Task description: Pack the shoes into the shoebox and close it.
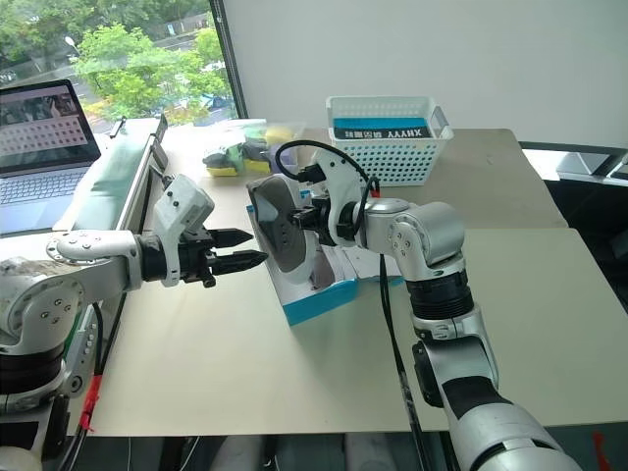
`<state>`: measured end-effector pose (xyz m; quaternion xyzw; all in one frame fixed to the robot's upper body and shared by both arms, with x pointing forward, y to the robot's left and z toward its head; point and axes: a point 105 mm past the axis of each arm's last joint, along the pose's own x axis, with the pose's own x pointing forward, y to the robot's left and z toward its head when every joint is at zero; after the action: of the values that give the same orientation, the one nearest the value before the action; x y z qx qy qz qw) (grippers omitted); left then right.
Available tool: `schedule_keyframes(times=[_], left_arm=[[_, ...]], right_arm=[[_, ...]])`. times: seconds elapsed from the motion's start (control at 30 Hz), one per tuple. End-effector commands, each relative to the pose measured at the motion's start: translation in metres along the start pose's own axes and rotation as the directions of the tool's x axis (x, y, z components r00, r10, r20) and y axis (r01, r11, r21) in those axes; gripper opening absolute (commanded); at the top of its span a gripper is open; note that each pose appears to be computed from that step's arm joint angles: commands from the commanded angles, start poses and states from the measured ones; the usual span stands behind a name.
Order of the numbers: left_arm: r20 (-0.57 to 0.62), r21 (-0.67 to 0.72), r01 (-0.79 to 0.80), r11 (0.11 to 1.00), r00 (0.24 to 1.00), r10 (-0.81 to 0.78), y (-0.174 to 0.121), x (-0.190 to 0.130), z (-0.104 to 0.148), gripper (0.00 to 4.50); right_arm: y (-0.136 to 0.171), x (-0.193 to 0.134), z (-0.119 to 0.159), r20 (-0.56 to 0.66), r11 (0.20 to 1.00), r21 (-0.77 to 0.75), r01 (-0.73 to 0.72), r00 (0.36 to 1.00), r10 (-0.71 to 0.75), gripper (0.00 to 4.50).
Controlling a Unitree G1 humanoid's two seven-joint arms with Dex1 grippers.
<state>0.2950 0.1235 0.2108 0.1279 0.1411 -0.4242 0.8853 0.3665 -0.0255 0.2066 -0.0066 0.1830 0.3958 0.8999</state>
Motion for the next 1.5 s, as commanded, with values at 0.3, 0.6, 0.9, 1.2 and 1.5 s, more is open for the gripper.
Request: schedule_keyframes(times=[0.3,0.6,0.9,1.2,1.5], left_arm=[[0.053,0.064,-0.053,0.997,0.997,0.05,0.004,-0.006,0.009,2.62],[0.061,0.063,-0.074,0.995,0.996,0.07,-0.001,-0.004,0.008,2.64],[0.043,0.073,-0.063,0.995,0.997,0.06,-0.003,-0.001,0.003,2.65],[0.017,0.108,0.008,0.994,1.0,-0.01,-0.005,0.007,0.001,2.65],[-0.03,0.183,0.088,0.979,0.996,-0.084,0.002,0.01,0.006,2.65]], right_arm=[[-0.005,0.025,-0.07,-0.193,0.995,-0.098,-0.029,0.981,0.009,0.32],[-0.032,0.066,-0.104,-0.303,0.979,-0.206,-0.008,0.951,-0.056,0.8],[-0.013,0.06,-0.054,-0.211,0.967,-0.24,-0.091,0.977,0.039,3.93],[-0.013,-0.028,0.031,0.017,0.985,-0.125,-0.12,0.992,0.123,4.48],[-0.051,-0.111,-0.028,-0.033,0.999,0.0,0.038,0.999,-0.038,1.94]])
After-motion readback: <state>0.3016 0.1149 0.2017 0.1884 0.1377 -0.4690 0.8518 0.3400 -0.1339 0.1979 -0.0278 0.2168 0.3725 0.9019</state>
